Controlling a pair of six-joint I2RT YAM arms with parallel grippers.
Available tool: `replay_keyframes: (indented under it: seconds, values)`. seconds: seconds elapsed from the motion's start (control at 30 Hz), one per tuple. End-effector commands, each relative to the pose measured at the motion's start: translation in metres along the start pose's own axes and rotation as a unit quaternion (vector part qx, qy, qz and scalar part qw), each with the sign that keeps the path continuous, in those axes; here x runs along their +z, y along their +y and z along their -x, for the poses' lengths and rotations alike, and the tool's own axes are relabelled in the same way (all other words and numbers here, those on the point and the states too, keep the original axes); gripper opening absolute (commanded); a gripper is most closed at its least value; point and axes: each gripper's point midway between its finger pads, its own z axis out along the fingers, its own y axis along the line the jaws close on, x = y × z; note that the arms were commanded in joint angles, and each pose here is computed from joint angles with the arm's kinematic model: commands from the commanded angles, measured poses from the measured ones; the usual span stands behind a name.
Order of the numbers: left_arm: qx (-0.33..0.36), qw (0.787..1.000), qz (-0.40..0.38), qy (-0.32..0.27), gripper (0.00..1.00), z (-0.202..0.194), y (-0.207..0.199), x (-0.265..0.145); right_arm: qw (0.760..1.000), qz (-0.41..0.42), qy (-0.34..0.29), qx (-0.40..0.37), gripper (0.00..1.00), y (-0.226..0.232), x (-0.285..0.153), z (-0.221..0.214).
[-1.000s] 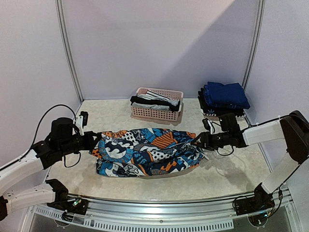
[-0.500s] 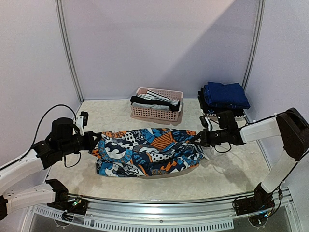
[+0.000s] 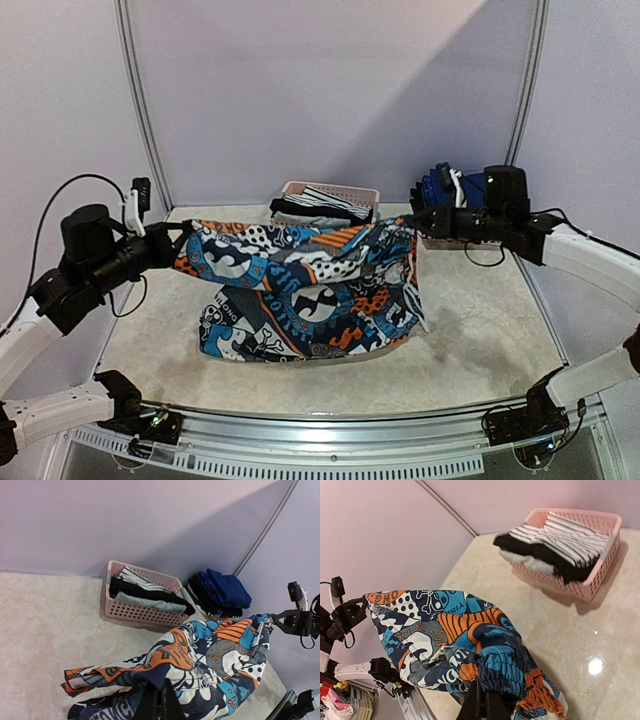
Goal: Fold and stack the mixed laundry pile
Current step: Flatten out the crumpled shorts at the center of the board.
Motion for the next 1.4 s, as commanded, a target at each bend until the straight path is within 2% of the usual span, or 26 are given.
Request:
replay_keyframes:
  seconds: [0.0, 0.17, 0.27, 0.4, 0.67, 0.77, 1.1, 1.37]
  values:
    - [0.026, 0.999, 0.024, -0.041, 0.00, 0.037, -0.002, -0.024, 0.998, -0.029, -0.035, -0.044, 0.00, 0.029, -0.045, 0.026]
    - [0.037, 0.996, 0.052, -0.066, 0.00, 0.063, -0.001, -0.051, 0.991, -0.057, -0.088, -0.088, 0.00, 0.057, -0.098, 0.044]
    - [0.035, 0.994, 0.068, -0.074, 0.00, 0.065, 0.005, -0.061, 0.985, -0.075, -0.119, -0.102, 0.00, 0.066, -0.126, 0.045]
    - [0.029, 0.995, 0.052, -0.074, 0.00, 0.064, 0.000, -0.063, 0.982, -0.061, -0.141, -0.110, 0.00, 0.083, -0.149, 0.044]
    - [0.010, 0.996, -0.028, -0.082, 0.00, 0.081, -0.034, -0.073, 0.985, 0.011, -0.134, -0.111, 0.00, 0.119, -0.160, 0.044]
    - [-0.012, 0.996, -0.035, -0.087, 0.00, 0.091, -0.040, -0.084, 0.986, 0.045, -0.118, -0.106, 0.00, 0.136, -0.163, 0.044]
    - [-0.015, 0.981, -0.102, -0.164, 0.00, 0.129, -0.068, -0.149, 0.982, 0.121, -0.114, -0.092, 0.00, 0.176, -0.187, 0.036]
    - [-0.020, 0.966, -0.183, -0.180, 0.00, 0.158, -0.105, -0.192, 0.978, 0.180, -0.079, -0.072, 0.00, 0.207, -0.183, 0.017]
